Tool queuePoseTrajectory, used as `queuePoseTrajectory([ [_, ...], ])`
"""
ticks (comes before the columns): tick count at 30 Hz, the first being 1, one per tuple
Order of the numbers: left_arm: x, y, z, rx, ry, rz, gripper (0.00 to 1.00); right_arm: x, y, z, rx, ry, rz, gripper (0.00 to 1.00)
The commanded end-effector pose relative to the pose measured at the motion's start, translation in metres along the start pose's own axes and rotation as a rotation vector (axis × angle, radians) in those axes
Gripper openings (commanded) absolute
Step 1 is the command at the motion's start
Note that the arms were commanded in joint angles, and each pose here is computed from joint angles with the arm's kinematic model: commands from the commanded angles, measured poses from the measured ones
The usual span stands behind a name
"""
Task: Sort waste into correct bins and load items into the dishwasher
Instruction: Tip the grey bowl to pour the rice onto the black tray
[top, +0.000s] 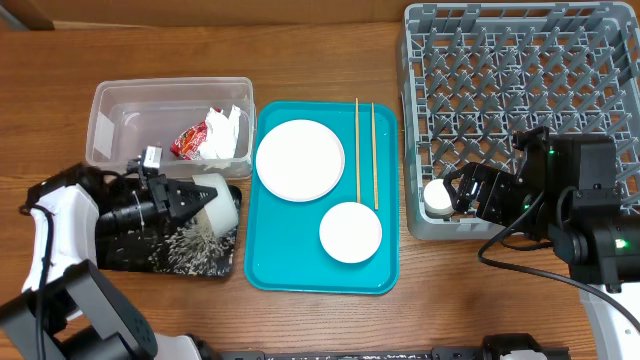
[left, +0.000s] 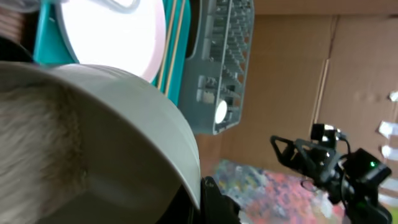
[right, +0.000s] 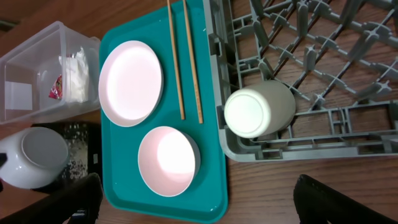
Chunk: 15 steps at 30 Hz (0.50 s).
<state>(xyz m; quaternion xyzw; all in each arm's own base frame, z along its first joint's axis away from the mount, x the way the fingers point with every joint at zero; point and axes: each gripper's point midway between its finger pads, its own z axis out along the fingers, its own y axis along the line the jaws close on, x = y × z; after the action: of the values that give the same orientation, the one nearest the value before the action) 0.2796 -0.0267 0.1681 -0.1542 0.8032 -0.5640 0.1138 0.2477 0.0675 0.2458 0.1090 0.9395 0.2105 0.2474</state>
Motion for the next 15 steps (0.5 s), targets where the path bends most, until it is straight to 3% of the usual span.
queuePoseTrajectory([
  [1, -0.004, 0.001, 0.000, 0.026, -0.014, 0.134, 0.04, -0.006, 0.004, -0.008, -0.004, -0.030, -0.018, 1.00],
  [8, 0.005, -0.008, 0.000, 0.070, 0.001, 0.123, 0.04, -0.005, 0.004, -0.008, -0.003, -0.029, -0.018, 1.00],
  [11, 0.002, -0.006, -0.001, 0.068, -0.014, 0.213, 0.04, -0.005, 0.004, -0.008, -0.003, -0.028, -0.018, 1.00],
  [13, -0.001, -0.009, -0.003, 0.088, -0.027, 0.134, 0.04, -0.005, 0.004, -0.008, -0.003, -0.028, -0.018, 1.00],
  [15, 0.003, -0.020, -0.004, 0.133, -0.042, 0.249, 0.04, -0.005, 0.004, -0.008, -0.003, -0.027, -0.018, 1.00],
])
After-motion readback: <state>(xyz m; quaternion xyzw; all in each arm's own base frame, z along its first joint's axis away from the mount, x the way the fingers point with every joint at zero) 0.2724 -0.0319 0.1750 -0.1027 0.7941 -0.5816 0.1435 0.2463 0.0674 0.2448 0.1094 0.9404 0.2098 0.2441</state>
